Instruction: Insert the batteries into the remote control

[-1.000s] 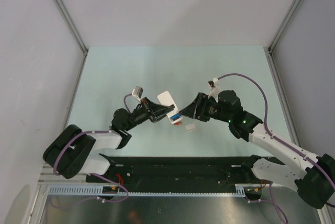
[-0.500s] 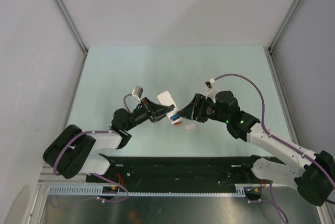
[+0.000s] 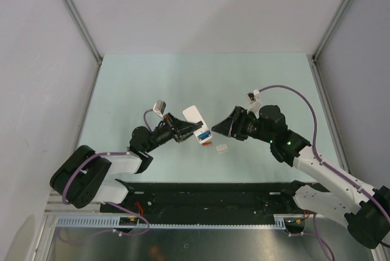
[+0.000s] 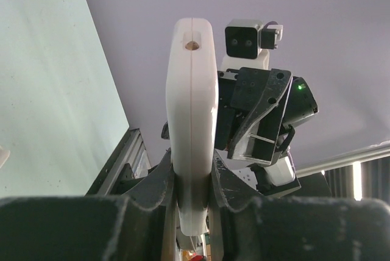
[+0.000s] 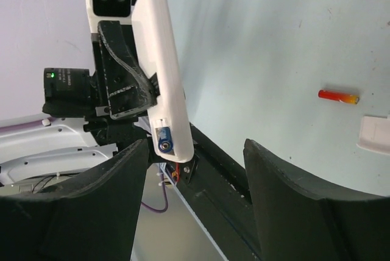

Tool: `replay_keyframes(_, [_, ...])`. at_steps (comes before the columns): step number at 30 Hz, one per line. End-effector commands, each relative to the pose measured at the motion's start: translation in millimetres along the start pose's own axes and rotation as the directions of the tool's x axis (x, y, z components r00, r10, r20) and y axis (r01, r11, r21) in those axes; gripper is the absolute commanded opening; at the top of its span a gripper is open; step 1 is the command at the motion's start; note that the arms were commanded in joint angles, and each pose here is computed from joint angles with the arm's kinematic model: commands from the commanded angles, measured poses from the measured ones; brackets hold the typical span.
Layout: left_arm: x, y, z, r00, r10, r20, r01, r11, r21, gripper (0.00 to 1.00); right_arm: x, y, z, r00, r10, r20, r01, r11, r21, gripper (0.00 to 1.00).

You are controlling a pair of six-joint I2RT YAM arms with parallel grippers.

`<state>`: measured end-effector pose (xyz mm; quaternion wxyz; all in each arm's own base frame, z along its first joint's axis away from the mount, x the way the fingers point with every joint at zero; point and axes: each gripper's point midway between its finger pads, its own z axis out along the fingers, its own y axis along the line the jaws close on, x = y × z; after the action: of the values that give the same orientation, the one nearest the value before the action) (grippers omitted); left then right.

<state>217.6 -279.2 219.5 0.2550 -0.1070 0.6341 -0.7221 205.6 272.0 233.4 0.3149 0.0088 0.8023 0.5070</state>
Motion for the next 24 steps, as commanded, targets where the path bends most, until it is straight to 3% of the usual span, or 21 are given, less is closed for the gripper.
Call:
replay_keyframes(1, [-7.8,-40.2,-1.8,0.995,0.086,0.044,-0.092,0.984,0.155,0.0,3.6,-5.4,1.1,1.0,-0.019,-0.017,0.019,1.0,0.018,0.68])
replay_keyframes(24, [-6.8,-41.3,-1.6,0.996,0.085,0.037,-0.09,0.983,0.158,0.0,18.8,-13.6,18.2,0.997,-0.008,-0.071,0.011,0.999,0.042,0.68])
